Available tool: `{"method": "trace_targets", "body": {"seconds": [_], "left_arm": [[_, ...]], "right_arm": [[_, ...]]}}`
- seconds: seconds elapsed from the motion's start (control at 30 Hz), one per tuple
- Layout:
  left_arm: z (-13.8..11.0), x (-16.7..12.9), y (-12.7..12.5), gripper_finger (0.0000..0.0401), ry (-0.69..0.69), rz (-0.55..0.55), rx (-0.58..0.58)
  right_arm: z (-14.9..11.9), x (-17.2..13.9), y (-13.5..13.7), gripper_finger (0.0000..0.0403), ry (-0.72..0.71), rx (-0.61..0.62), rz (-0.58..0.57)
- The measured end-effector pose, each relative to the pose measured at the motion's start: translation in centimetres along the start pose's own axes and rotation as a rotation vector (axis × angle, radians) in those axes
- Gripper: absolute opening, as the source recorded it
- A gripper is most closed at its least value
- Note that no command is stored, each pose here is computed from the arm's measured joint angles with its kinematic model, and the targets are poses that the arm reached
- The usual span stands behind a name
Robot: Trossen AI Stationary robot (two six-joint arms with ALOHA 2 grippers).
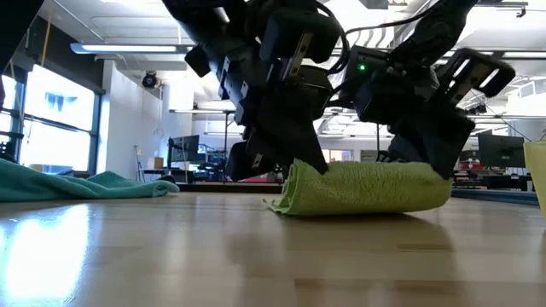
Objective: Roll microfiber towels into tight, uniform cylinder then place into a basket
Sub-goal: Roll the light green microfiber cloth
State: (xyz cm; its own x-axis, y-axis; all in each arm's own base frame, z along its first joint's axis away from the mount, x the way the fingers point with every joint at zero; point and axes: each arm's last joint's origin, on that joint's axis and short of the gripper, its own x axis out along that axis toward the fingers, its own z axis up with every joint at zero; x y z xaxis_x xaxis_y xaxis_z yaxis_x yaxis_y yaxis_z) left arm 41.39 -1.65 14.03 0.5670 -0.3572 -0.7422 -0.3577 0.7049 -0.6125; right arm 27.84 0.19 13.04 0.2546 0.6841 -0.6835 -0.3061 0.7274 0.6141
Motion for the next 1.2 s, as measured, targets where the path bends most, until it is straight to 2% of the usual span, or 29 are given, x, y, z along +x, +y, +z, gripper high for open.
{"method": "trace_targets", "body": {"seconds": [0.07, 0.13, 0.23, 0.3, 0.43, 0.63, 0.83, 0.9, 0.97, 1.03, 1.13, 1.2], "left_arm": [[0.0, 0.0, 0.0, 0.0007, -0.004, 0.01, -0.003], [0.0, 0.0, 0.2, 0.0007, -0.024, 0.059, -0.011], [-0.2, -0.2, 1.2, 0.0007, -0.071, 0.219, -0.06], [-0.2, -0.3, 1.9, 0.0007, -0.105, 0.321, -0.113], [-0.2, -0.1, 2.5, 0.0007, -0.13, 0.392, -0.152], [-0.7, 0.1, 2.1, 0.0007, -0.1, 0.366, -0.143], [-1.5, 0.9, 0.2, 0.0007, 0.051, 0.105, -0.101], [-1.4, 1.0, -0.7, 0.0007, 0.057, 0.011, -0.075], [-1.3, 0.7, -1.2, 0.0007, 0.04, -0.022, -0.058], [-1.1, 0.4, -1.4, 0.0007, 0.002, -0.001, -0.053], [-1.4, 0.0, -0.6, 0.0007, -0.066, 0.183, -0.091], [-1.6, -0.1, 0.1, 0.0007, -0.101, 0.295, -0.139]], "right_arm": [[0.1, 0.0, 0.0, 0.0011, -0.007, -0.005, 0.004], [0.1, -0.1, -0.2, 0.0011, -0.002, 0.01, -0.056], [0.1, -0.2, -0.9, 0.0011, 0.004, 0.068, -0.197], [0.0, -0.2, -1.5, 0.0011, 0.007, 0.109, -0.25], [-0.1, 0.1, -2.2, 0.0011, 0.02, 0.14, -0.274], [-0.2, 0.0, -2.1, 0.0012, 0.021, 0.114, -0.269], [0.3, -0.6, -0.8, 0.0012, -0.041, 0.065, -0.069], [0.3, -0.7, -0.5, 0.0012, -0.046, 0.069, -0.001], [0.3, -0.7, -0.5, 0.0012, -0.049, 0.069, 0.022], [0.2, -0.7, -0.7, 0.0012, -0.04, 0.078, -0.058], [0.2, -0.5, -1.5, 0.0012, -0.028, 0.123, -0.251], [0.1, -0.4, -1.9, 0.0012, -0.014, 0.148, -0.308]]}}
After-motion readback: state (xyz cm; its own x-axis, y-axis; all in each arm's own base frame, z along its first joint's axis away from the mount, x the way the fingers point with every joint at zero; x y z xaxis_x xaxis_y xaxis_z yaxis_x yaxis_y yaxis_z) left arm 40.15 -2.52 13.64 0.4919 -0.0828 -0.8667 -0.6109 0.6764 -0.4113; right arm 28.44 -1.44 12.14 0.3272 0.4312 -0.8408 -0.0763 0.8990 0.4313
